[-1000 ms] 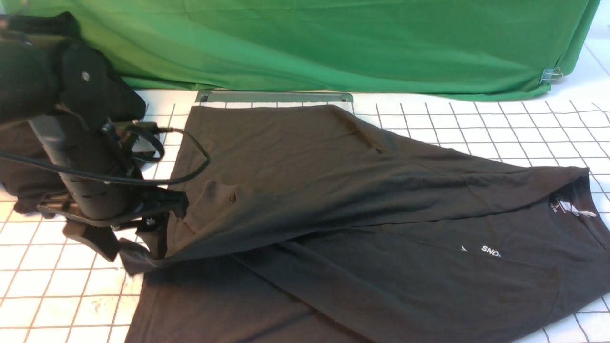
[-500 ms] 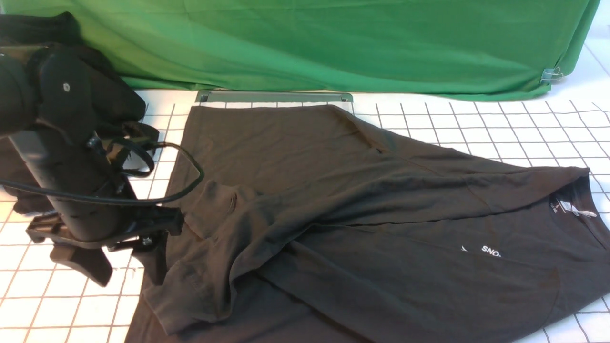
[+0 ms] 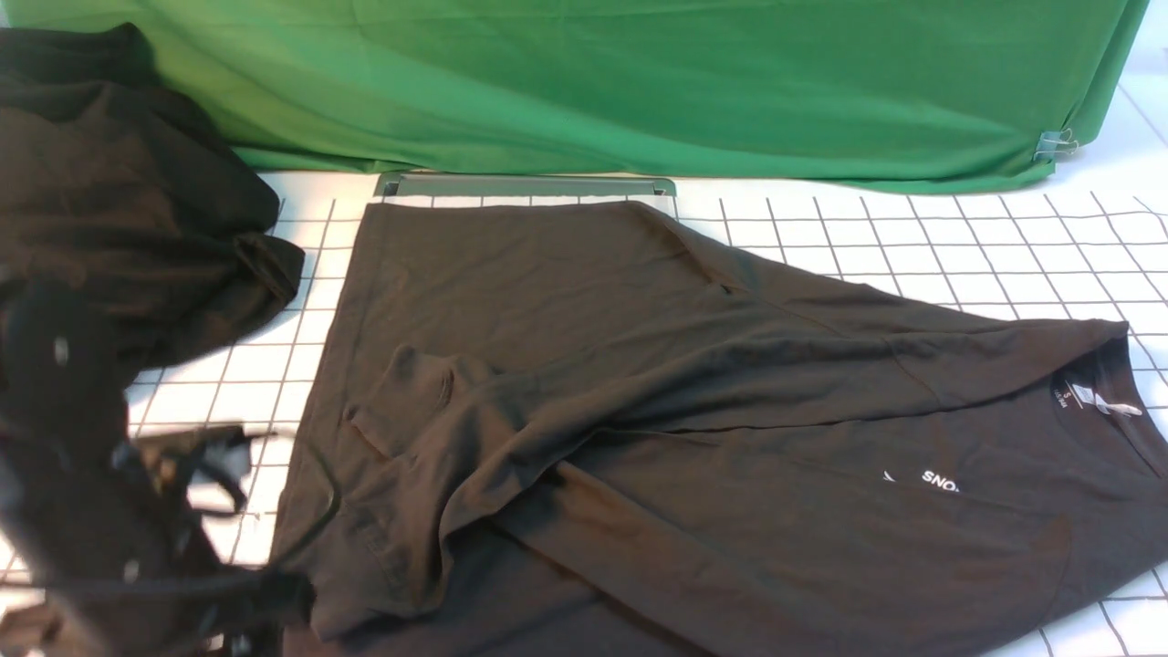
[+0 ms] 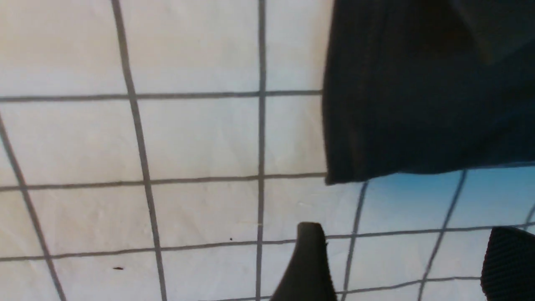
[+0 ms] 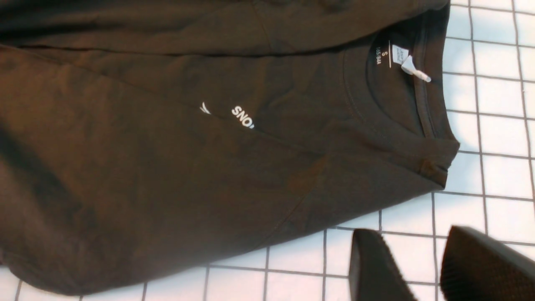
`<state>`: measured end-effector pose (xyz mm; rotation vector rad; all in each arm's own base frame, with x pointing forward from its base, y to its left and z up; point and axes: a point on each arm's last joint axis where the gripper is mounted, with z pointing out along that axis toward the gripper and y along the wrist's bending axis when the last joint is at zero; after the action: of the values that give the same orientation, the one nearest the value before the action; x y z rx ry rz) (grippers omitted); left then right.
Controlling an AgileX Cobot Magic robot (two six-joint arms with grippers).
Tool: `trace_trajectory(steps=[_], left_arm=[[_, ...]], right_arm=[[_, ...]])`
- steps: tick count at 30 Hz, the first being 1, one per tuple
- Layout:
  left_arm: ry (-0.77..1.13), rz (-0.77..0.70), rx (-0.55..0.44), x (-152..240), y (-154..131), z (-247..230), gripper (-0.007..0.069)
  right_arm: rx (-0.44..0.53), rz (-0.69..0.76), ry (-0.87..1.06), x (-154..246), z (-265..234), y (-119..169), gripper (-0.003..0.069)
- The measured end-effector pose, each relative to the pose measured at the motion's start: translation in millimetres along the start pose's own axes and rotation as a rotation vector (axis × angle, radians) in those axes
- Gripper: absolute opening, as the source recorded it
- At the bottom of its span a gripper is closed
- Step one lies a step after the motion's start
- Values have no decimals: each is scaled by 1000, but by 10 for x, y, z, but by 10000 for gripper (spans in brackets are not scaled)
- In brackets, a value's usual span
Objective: Fold a long-sleeved shirt over a white checkered tablecloth.
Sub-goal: 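Grasp the near edge of the shirt at its hem and shoulder corners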
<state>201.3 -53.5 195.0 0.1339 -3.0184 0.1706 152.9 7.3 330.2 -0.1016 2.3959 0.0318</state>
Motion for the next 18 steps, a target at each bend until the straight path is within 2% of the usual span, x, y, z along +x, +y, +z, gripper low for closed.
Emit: trace_trajectory(steps=[8,15,18], left_arm=[[-101,-59,62,28,18,245,414],[-104,-69,69,28,14,251,334],[-101,-73,68,31,15,251,326]], right_arm=[[0,4,0,0,0,0,241],[-2,15,0,0,0,1,241],[-2,21,0,0,0,1,241]])
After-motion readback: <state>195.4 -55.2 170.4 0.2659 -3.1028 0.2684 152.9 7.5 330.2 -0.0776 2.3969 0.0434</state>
